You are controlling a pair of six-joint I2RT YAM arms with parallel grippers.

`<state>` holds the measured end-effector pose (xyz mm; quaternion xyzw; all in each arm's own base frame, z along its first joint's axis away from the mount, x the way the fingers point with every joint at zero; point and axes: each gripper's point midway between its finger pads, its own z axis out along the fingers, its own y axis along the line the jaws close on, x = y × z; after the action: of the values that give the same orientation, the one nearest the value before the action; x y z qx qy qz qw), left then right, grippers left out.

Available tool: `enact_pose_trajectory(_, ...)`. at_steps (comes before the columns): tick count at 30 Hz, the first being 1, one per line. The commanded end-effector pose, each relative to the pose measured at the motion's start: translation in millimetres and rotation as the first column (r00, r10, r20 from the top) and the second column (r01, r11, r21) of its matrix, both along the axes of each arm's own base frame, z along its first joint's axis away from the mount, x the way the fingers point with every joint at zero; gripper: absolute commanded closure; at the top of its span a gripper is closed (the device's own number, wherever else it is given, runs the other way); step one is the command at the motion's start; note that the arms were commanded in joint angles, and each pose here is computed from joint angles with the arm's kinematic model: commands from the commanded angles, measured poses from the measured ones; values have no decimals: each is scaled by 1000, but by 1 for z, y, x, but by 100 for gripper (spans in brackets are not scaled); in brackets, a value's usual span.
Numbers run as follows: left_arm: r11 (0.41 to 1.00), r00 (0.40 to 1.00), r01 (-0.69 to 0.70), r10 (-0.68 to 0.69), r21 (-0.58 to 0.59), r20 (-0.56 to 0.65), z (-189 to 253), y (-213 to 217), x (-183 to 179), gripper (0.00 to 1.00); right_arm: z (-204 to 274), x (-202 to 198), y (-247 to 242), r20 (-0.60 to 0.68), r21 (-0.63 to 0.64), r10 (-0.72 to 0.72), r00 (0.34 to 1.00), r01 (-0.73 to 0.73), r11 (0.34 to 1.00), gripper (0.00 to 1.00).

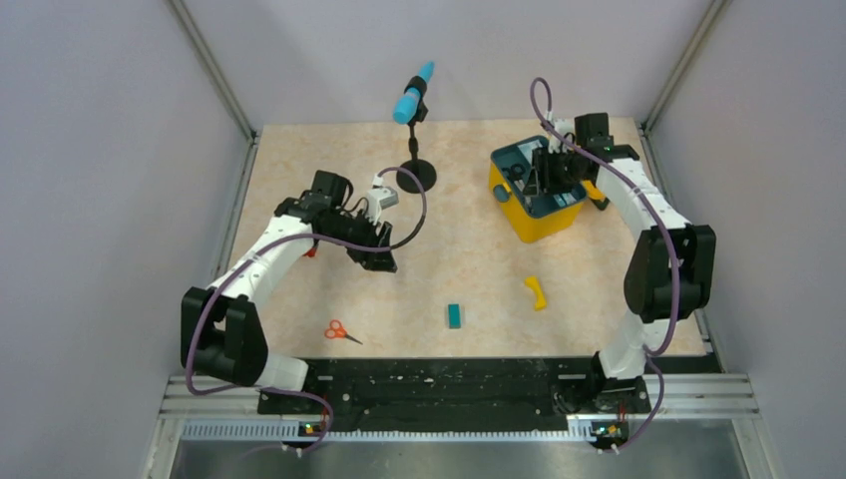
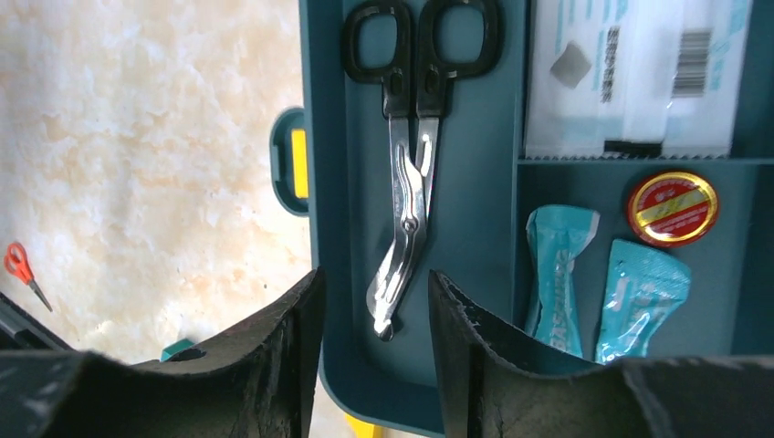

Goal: Organize the medicine kit

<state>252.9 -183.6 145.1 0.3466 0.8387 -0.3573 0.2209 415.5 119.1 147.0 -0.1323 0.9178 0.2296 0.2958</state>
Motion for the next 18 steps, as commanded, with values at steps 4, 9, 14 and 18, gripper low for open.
enact_pose_trajectory(4, 975, 980, -149, 122, 167, 160, 7, 43, 16, 41, 89, 6, 13, 252, 36, 73, 965, -85, 996, 54)
enact_pose_trajectory(9, 915, 955, -282, 239, 288, 175, -1, 94, 14, 40, 94, -31, 57, 360, -53, 340, 869, -345, 937, 54)
enact_pose_trajectory(14, 876, 929, -352, 371, 331, 6, -14, 136, -13, 40, 68, -79, 119, 406, -178, 587, 701, -569, 803, 51)
enact_pose_trajectory(18, 928, 988, -113, 142, 355, -57, -27, 141, -59, 45, 58, -99, 155, 394, -150, 631, 668, -631, 761, 51)
